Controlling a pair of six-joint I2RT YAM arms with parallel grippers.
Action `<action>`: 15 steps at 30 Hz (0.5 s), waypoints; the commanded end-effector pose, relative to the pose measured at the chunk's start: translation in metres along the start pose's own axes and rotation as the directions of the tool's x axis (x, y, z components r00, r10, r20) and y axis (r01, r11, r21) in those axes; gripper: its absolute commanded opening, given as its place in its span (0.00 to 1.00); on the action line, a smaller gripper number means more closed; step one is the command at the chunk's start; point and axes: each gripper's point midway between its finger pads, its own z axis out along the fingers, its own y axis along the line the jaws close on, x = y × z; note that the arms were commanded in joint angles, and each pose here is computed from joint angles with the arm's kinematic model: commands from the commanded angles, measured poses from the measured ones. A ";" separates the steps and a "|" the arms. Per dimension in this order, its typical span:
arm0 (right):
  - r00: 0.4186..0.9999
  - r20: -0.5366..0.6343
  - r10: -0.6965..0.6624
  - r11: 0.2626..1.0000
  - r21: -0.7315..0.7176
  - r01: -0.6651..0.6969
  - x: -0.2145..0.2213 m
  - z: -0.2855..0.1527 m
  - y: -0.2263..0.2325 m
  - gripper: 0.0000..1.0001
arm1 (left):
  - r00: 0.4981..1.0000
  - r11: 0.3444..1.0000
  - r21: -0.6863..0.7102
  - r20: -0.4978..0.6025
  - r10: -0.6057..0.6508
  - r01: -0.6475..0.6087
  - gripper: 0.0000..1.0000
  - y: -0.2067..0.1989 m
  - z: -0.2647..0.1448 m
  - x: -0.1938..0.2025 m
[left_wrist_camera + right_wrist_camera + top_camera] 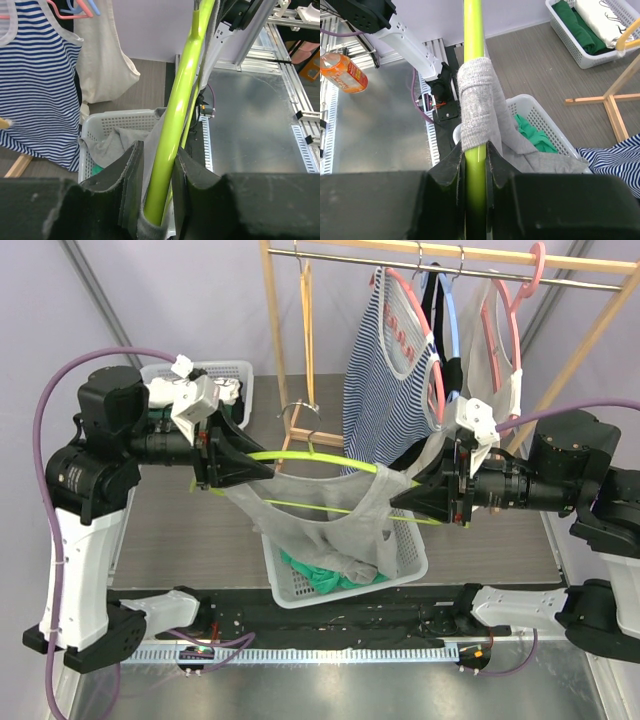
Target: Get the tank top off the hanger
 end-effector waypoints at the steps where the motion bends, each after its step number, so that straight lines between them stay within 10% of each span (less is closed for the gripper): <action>1: 0.996 0.083 -0.024 0.999 0.023 0.022 -0.016 0.006 -0.006 0.01 | 0.998 0.998 -0.012 0.034 0.058 -0.058 0.30 -0.008 -0.005 -0.016; 5: 0.995 0.097 -0.017 0.994 0.113 0.006 -0.013 0.006 -0.021 0.12 | 0.997 0.997 -0.032 0.039 0.071 -0.070 0.00 -0.006 -0.005 -0.018; 9: 0.986 0.164 -0.022 0.951 0.307 -0.030 -0.019 -0.003 -0.055 0.49 | 0.994 0.985 -0.144 0.027 0.104 -0.099 0.00 0.018 -0.006 -0.017; 15: 0.971 0.237 -0.004 0.853 0.507 -0.120 -0.013 -0.023 -0.090 0.65 | 0.990 0.936 -0.327 0.010 0.142 -0.131 0.00 0.062 -0.010 -0.020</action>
